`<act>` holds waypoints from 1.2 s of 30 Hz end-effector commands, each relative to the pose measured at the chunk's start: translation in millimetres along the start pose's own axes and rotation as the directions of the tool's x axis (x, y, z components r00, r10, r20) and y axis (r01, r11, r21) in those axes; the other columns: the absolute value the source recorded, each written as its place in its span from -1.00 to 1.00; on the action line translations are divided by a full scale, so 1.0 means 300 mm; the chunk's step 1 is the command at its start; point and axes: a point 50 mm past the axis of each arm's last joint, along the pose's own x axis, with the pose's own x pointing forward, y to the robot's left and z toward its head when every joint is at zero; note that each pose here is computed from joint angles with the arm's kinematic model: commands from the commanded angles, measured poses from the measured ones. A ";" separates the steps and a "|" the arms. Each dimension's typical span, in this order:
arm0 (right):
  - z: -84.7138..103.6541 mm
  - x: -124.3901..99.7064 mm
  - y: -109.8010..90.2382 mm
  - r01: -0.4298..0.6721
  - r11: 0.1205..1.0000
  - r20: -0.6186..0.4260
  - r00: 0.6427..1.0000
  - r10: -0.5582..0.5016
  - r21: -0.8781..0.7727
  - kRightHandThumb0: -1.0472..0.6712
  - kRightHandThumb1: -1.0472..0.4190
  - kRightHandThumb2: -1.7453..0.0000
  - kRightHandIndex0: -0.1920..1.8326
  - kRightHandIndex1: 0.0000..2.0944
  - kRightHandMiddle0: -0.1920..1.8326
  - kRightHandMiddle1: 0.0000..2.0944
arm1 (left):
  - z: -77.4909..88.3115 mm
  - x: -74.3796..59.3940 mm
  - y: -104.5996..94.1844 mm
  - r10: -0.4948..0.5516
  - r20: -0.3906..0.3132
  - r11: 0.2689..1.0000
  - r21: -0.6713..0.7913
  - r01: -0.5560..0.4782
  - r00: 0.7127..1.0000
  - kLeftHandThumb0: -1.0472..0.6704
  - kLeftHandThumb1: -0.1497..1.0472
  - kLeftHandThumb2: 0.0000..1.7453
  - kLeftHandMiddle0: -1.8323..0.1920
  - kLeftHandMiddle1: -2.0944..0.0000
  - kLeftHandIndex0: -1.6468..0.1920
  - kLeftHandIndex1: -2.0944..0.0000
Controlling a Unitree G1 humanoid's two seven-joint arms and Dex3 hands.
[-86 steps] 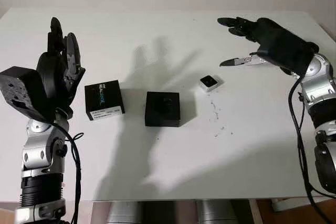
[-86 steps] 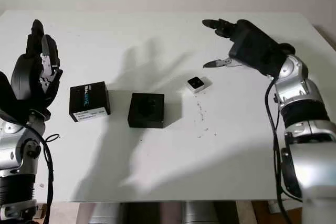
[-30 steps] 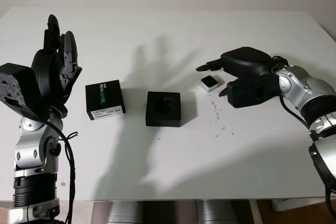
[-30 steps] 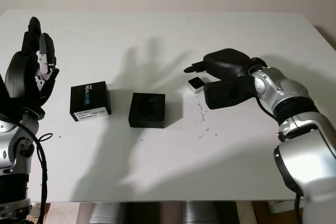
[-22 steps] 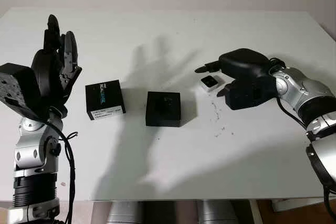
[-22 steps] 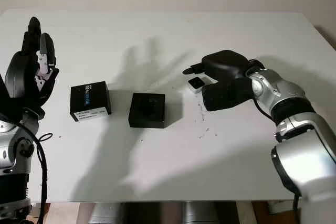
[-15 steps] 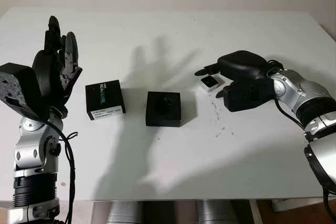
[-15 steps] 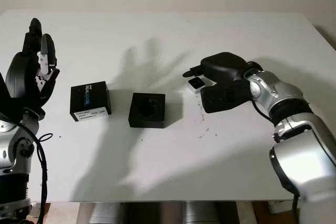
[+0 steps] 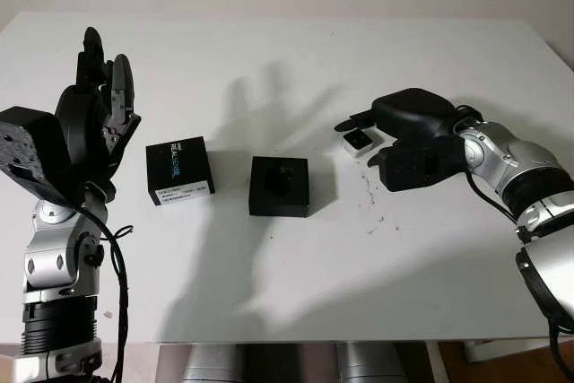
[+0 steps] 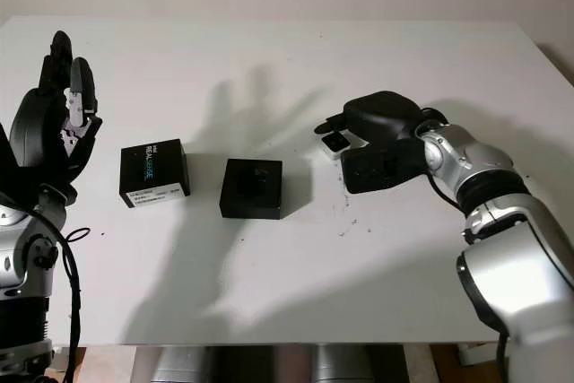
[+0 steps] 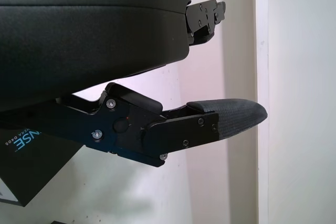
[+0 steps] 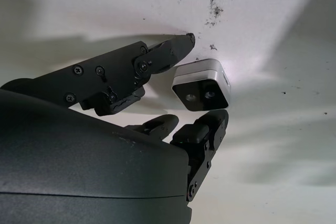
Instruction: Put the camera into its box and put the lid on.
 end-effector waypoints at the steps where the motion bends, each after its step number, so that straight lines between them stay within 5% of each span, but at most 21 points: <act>1: -0.004 -0.002 0.000 0.005 1.000 -0.004 1.000 -0.005 -0.009 -0.07 -0.79 0.94 -0.27 -0.93 -0.18 -0.92 | 0.022 -0.002 0.006 0.002 0.030 1.000 0.013 -0.002 1.000 -0.59 1.00 -0.32 1.00 1.00 1.00 1.00; 31: -0.017 -0.004 0.016 -0.017 1.000 -0.040 0.999 0.016 -0.012 -0.07 -0.85 0.92 -0.12 -0.89 0.03 -0.83 | 0.021 -0.008 0.010 -0.004 0.020 1.000 0.023 0.004 1.000 -0.60 1.00 -0.30 1.00 1.00 1.00 1.00; 36: -0.016 -0.005 0.024 -0.023 0.999 -0.033 0.999 0.022 -0.046 -0.09 -0.89 0.94 -0.13 -0.93 -0.34 -0.11 | 0.022 -0.008 0.010 -0.004 0.017 1.000 0.015 0.003 1.000 -0.58 1.00 -0.30 1.00 1.00 1.00 1.00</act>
